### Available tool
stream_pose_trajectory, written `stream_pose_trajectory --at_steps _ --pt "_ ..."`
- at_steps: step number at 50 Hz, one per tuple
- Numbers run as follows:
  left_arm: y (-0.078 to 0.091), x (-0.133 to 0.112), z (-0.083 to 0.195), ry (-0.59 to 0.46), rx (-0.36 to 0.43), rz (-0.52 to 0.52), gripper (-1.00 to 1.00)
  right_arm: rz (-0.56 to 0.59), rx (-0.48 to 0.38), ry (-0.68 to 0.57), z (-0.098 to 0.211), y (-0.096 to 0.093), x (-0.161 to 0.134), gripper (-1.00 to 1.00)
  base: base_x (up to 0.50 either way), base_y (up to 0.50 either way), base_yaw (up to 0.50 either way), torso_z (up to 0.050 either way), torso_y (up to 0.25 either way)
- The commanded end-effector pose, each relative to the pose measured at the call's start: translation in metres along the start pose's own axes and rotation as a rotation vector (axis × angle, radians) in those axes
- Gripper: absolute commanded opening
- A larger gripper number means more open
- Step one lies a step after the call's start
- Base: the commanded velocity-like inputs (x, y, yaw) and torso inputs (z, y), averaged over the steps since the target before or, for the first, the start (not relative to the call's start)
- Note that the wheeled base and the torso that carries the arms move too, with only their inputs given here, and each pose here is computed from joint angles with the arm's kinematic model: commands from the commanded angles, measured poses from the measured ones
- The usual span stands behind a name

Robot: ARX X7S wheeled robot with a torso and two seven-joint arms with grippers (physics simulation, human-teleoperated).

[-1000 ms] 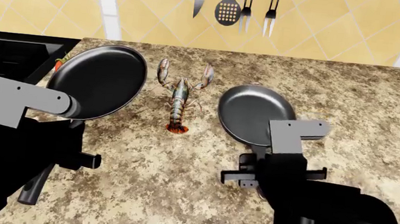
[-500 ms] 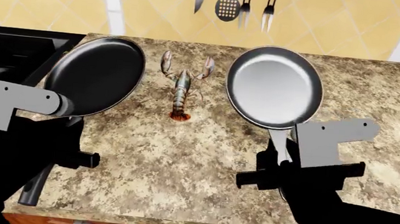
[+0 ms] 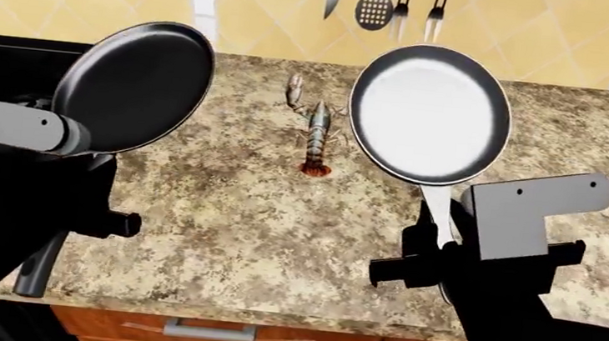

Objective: Place both pans onto different burners. Then place the tomato and the lobster on different pans.

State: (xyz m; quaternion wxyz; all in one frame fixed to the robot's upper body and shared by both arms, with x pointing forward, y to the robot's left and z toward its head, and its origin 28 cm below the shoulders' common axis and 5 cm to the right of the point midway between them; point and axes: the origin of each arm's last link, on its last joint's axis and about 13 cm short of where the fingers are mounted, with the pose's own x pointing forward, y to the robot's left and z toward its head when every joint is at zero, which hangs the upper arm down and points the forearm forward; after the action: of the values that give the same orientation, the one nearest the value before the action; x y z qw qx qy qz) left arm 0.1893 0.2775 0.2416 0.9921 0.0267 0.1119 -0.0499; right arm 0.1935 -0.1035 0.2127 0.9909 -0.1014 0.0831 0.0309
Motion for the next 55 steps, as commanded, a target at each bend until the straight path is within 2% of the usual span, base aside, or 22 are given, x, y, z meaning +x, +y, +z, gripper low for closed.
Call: stream_pose_trajectory --at_steps 1,55 --pt "0.0075 -0.0052 0.0201 -0.113 0.009 0.093 -1.00 -0.034 0.025 -0.050 0.0096 -0.0044 -0.0006 -1.00 0.00 0.50 0.00 0.000 0.000" --pt "0.0064 -0.0026 0.0179 -0.114 0.002 0.097 -1.00 -0.025 0.042 -0.053 0.0112 -0.0045 -0.0015 -1.00 0.00 0.50 0.00 0.002 0.004"
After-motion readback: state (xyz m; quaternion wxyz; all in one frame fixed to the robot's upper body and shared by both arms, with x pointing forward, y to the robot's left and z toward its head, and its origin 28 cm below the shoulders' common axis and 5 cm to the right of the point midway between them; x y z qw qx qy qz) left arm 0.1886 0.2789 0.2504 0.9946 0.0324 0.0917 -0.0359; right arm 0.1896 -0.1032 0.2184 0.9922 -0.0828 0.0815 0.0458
